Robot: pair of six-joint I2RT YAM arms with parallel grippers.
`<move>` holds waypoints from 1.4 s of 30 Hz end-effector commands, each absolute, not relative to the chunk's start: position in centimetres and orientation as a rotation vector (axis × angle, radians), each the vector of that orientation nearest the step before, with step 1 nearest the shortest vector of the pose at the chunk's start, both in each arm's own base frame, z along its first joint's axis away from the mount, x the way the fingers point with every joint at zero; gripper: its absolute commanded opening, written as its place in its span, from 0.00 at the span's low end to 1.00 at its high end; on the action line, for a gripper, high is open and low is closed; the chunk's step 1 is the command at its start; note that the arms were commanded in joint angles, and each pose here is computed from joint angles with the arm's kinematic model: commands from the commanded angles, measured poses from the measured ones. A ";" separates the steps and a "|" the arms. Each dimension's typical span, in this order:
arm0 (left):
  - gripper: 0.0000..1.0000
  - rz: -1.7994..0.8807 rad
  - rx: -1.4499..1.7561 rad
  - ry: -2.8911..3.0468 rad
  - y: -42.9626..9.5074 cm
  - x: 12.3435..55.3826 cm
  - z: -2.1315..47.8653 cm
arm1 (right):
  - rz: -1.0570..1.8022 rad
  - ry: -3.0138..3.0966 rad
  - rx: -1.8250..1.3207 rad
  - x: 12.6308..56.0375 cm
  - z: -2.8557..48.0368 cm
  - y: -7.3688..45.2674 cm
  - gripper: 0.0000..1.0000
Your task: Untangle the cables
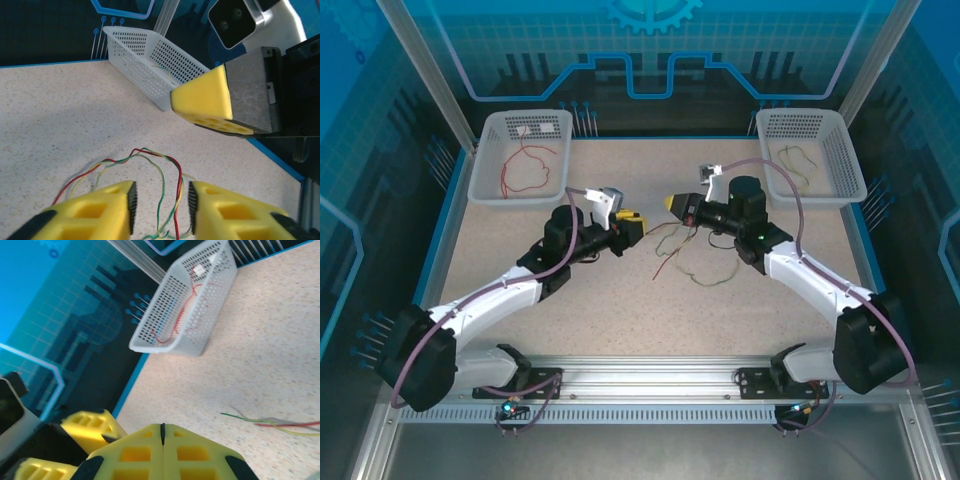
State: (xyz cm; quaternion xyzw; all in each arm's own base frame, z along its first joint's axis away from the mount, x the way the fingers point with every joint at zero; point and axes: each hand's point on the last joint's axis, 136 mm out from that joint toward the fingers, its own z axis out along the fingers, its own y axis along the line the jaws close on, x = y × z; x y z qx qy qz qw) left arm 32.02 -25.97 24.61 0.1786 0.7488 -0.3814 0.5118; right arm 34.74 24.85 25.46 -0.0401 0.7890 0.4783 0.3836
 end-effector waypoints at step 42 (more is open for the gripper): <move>0.60 -0.500 -0.206 2.576 -17.5 42.2 3.3 | 0.774 2.087 -0.229 34.3 23.6 21.3 0.45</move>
